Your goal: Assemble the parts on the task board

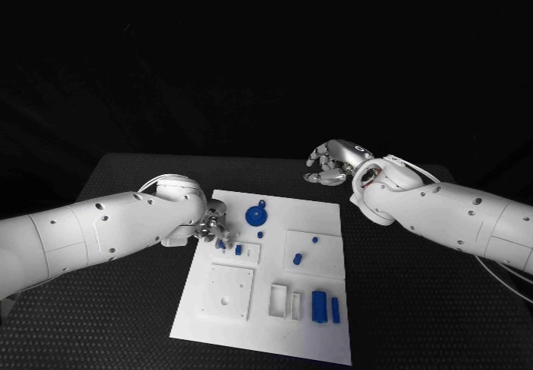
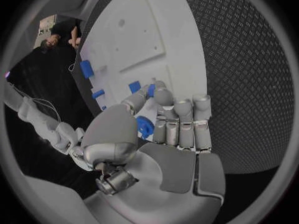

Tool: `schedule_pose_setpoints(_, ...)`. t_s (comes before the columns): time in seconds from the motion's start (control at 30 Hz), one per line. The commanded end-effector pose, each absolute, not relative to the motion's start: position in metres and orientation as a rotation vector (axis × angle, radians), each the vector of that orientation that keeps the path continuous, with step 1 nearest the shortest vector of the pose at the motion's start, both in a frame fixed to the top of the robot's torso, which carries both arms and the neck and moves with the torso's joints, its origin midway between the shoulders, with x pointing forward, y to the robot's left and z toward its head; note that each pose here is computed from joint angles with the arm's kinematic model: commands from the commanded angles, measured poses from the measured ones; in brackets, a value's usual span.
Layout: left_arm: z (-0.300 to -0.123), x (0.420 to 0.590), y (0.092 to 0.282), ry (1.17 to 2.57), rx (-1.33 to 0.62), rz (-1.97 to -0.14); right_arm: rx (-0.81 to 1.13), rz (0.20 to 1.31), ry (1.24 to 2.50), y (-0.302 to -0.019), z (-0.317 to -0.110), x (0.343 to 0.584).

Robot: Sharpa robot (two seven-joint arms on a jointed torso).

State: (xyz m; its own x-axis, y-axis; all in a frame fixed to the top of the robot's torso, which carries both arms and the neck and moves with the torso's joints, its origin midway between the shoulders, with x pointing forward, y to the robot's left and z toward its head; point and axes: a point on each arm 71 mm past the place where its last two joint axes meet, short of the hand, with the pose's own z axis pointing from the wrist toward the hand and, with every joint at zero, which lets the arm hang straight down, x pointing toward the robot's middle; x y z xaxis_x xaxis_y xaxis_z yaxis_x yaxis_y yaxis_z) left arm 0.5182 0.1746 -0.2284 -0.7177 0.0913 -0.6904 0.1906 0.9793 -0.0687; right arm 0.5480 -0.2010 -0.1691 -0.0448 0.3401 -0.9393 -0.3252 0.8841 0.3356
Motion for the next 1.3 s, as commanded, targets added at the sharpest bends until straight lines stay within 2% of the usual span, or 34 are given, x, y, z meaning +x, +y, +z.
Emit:
schedule_pose_setpoints(0.03, -0.226, 0.522, 0.179, 2.295, 0.156, -0.150, -0.001, 0.543, 1.531, -0.200, -0.169, 0.547)
schedule_pose_setpoints(0.97, -0.234, 0.516, 0.177, 2.279, 0.182, -0.153, -0.002, 0.544, 1.536, -0.200, -0.170, 0.547)
schedule_pose_setpoints(1.3, -0.234, 0.512, 0.185, 2.293, 0.161, -0.164, -0.001, 0.543, 1.536, -0.200, -0.170, 0.547)
